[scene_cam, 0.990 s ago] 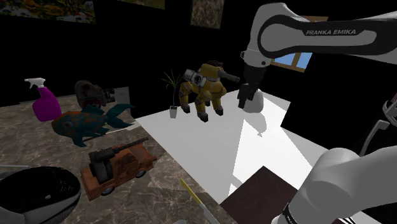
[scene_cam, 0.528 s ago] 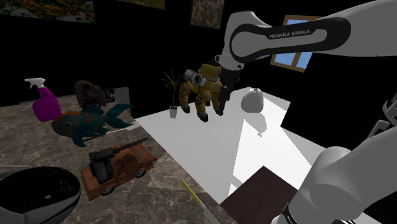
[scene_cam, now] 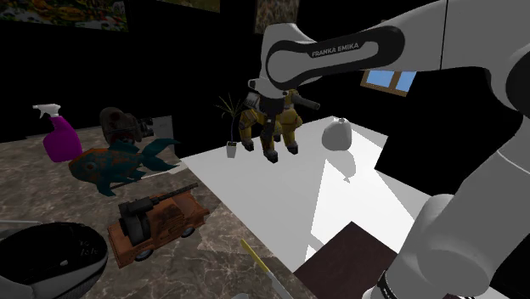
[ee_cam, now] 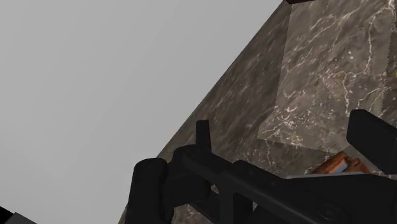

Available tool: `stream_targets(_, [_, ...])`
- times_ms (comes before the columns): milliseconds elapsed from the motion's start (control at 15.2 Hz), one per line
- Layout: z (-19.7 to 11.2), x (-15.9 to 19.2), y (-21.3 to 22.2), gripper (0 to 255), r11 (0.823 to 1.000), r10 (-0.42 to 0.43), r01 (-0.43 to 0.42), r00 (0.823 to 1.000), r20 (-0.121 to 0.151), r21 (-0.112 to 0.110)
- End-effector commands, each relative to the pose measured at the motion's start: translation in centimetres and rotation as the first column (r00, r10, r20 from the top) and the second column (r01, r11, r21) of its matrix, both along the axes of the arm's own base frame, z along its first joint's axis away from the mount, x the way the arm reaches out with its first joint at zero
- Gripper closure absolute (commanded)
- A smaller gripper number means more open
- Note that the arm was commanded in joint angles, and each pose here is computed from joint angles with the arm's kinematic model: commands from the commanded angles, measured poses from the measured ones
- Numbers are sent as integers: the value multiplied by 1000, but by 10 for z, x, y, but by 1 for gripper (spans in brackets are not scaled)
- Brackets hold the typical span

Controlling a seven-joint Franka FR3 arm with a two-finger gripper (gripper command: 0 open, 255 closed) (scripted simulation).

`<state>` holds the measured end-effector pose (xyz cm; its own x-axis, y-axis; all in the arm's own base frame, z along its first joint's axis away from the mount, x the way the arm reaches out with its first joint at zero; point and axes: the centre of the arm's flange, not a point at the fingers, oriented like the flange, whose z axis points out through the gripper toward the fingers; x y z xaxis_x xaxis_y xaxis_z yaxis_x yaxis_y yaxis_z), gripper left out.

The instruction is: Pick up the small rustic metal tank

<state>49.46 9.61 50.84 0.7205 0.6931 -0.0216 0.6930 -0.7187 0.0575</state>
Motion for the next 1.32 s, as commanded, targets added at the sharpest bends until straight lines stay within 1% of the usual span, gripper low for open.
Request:
stream_targets(0, [-10, 14, 21, 0, 997, 77, -77, 997, -5, 3])
stream_targets(132, [-18, 27, 43, 0, 988, 151, -151, 988, -11, 6])
stream_targets(264, [-25, 37, 65, 0, 974, 224, -224, 974, -15, 9])
stream_targets(396, [-33, 46, 88, 0, 955, 296, -296, 955, -20, 12])
stream_targets(594, [-45, 56, 124, 0, 916, 401, -401, 916, -26, 18])
stream_targets(726, [-52, 60, 149, 0, 884, 468, -468, 883, -30, 22])
stream_targets(924, [-64, 63, 186, 0, 826, 564, -563, 825, -35, 29])
stream_targets(1056, [-71, 63, 211, 0, 782, 624, -623, 781, -39, 33])
stream_targets(1254, [-82, 59, 248, 0, 707, 707, -706, 706, -42, 41])
